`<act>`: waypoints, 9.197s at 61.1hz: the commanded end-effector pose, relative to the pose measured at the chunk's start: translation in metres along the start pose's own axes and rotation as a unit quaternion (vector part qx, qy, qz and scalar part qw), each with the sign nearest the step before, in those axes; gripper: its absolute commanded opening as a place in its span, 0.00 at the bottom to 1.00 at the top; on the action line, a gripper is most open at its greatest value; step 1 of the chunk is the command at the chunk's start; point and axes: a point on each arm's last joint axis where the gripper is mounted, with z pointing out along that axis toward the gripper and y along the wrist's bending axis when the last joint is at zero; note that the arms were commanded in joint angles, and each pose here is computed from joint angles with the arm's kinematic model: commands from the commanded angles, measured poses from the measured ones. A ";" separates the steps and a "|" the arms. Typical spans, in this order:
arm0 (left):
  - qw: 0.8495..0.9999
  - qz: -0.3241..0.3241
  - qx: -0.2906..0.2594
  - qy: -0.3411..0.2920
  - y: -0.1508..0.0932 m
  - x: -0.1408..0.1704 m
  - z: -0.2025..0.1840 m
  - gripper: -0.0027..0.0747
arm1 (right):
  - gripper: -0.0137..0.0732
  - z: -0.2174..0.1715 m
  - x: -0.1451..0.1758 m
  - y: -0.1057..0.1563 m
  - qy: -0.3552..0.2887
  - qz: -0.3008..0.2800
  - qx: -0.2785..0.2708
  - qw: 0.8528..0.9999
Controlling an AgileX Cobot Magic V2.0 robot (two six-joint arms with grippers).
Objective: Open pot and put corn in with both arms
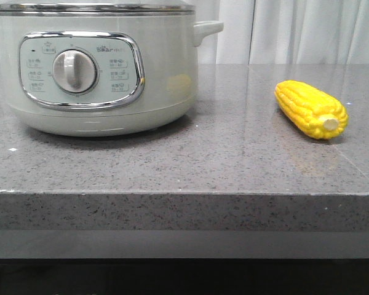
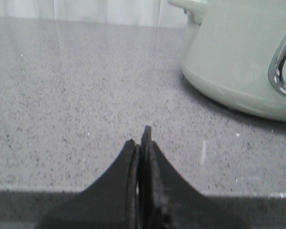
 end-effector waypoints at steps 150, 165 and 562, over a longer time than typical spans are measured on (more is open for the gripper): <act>0.939 0.066 0.214 0.262 -0.133 -0.271 0.254 0.67 | 0.90 0.009 -0.168 0.004 -0.071 -0.007 0.001 0.997; 0.938 0.066 0.214 0.263 -0.134 -0.269 0.256 0.67 | 0.90 0.009 -0.168 0.004 -0.069 -0.007 0.001 0.998; 0.960 0.029 0.245 0.129 -0.026 -0.176 -0.042 0.25 | 0.08 0.101 -0.166 0.036 0.048 -0.014 -0.096 0.994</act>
